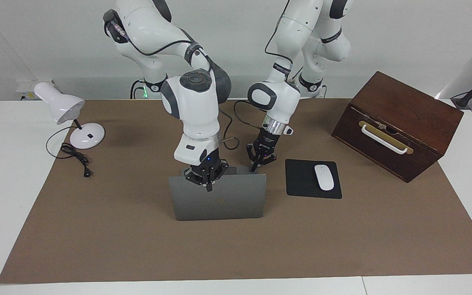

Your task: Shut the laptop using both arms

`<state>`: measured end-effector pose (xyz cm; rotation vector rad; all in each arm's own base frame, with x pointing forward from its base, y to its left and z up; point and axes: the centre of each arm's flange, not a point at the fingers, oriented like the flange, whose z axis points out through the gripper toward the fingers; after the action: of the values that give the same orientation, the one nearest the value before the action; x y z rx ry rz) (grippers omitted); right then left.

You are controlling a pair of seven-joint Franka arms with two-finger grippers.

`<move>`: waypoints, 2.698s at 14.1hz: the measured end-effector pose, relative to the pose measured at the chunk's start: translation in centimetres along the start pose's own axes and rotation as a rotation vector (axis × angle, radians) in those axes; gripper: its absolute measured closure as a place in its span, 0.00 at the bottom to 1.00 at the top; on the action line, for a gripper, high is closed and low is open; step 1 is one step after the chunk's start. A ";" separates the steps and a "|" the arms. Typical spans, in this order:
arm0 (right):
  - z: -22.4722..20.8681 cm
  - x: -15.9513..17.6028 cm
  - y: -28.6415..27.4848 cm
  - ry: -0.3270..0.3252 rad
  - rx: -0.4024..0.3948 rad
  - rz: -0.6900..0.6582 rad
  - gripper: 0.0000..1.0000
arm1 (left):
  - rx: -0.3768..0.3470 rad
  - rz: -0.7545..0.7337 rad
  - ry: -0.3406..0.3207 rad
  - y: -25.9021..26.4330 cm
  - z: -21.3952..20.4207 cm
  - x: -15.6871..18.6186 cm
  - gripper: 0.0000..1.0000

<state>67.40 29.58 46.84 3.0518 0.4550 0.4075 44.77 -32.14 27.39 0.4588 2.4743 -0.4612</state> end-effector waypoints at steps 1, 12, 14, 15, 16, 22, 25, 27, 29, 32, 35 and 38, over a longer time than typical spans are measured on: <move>0.0 -0.1 -0.5 0.000 0.002 0.030 0.99 | 0.000 0.000 0.000 0.0 0.0 0.0 0.99; 2.4 -1.3 -2.0 -0.053 -0.006 0.215 0.99 | 0.000 -0.001 0.000 0.0 0.0 0.0 0.99; 2.4 -1.4 -2.1 -0.056 -0.007 0.215 0.99 | -0.001 -0.001 0.000 0.0 0.0 0.0 0.99; 2.6 -1.6 -2.1 -0.060 -0.008 0.215 0.99 | -0.001 -0.001 0.000 0.0 0.0 0.0 0.99; 2.7 -1.8 -2.2 -0.064 -0.010 0.220 0.99 | -0.001 -0.001 0.000 0.0 0.0 0.0 0.99; 3.4 -2.9 -2.8 -0.090 -0.020 0.247 0.99 | -0.001 -0.002 0.000 0.0 0.0 0.0 0.99; 3.7 -3.4 -3.0 -0.102 -0.026 0.269 0.99 | -0.001 -0.002 0.000 0.0 0.0 0.0 0.99; 4.0 -3.9 -3.3 -0.112 -0.030 0.270 0.99 | -0.001 -0.002 0.000 0.0 0.0 0.0 0.99; 4.3 -4.3 -3.5 -0.113 -0.030 0.269 0.99 | -0.001 -0.002 0.000 0.0 0.0 0.0 0.99; 4.9 -4.8 -3.7 -0.115 -0.030 0.265 0.99 | -0.001 -0.002 0.000 0.0 0.0 0.0 0.99; 5.3 -5.2 -3.9 -0.112 -0.027 0.263 0.99 | -0.001 -0.002 0.000 0.0 0.0 0.0 0.99; 5.8 -5.5 -4.0 -0.114 -0.026 0.263 0.99 | -0.001 -0.002 0.000 0.0 0.0 0.0 0.99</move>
<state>62.74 31.86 39.60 3.0956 0.0429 0.2413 44.78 -32.11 27.39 0.4563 2.4746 -0.4607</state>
